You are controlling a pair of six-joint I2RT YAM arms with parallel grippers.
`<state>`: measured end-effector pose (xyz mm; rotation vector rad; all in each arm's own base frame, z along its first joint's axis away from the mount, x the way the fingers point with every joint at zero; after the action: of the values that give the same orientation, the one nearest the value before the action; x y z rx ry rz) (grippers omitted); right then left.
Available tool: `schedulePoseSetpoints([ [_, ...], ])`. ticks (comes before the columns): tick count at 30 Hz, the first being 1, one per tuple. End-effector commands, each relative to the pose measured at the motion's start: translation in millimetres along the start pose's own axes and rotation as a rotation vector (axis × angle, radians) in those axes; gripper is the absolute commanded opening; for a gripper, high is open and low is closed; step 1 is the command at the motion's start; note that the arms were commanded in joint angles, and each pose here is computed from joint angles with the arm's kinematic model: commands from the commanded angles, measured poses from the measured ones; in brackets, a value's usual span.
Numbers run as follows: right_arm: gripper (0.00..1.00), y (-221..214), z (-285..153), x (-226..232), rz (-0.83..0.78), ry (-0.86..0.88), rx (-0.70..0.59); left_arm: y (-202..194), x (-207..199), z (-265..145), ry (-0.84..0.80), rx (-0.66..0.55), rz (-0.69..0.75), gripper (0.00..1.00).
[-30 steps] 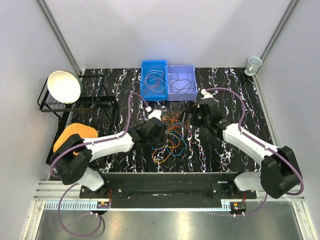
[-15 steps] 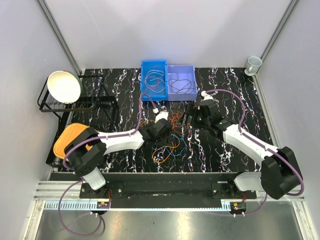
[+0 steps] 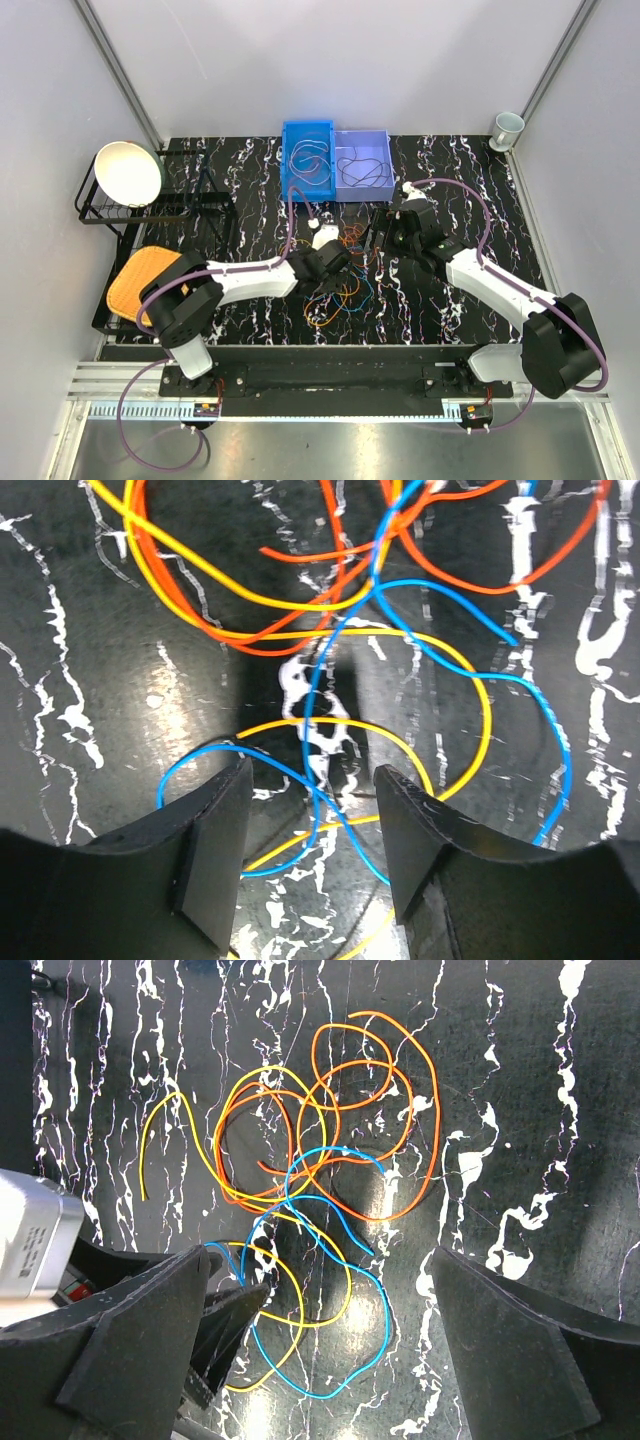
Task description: Untangle the cables
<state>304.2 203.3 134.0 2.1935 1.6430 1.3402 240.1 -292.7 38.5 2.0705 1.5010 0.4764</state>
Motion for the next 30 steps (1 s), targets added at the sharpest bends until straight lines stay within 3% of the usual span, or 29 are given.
schedulePoseSetpoints([
  [1, 0.97, 2, -1, 3, -0.011, 0.017, -0.005, 14, -1, 1, 0.037, -0.042, -0.032, 0.53],
  [8, 0.97, -1, 2, 2, -0.01, 0.01, 0.006, 15, -5, 3, 0.028, -0.048, -0.026, 0.45],
  [11, 0.97, -1, 3, 1, -0.013, 0.007, 0.007, 14, -6, 5, 0.028, -0.049, -0.023, 0.37],
  [12, 0.97, -1, 3, 0, -0.011, 0.004, 0.006, 13, -5, 7, 0.03, -0.046, -0.021, 0.33],
  [16, 0.97, -1, 3, 0, -0.013, 0.004, 0.006, 14, -8, 7, 0.024, -0.045, -0.014, 0.0],
  [23, 0.97, 9, -8, 8, -0.034, 0.016, -0.015, 37, -6, -23, -0.006, -0.106, 0.031, 0.0],
  [30, 0.98, 35, -47, 47, -0.082, 0.132, -0.065, 80, -6, -98, -0.166, -0.293, 0.146, 0.0],
])
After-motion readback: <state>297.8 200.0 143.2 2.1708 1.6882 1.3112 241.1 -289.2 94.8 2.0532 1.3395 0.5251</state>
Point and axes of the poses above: each gripper's point midway between its finger pads, its own z axis out along the fingers, its own x axis along the line the jaws close on, y = z × x, the point moved 1 cm from there along -z, back along the fingers, and after that the axes turned 11 degrees about z, right-handed, at the moved point
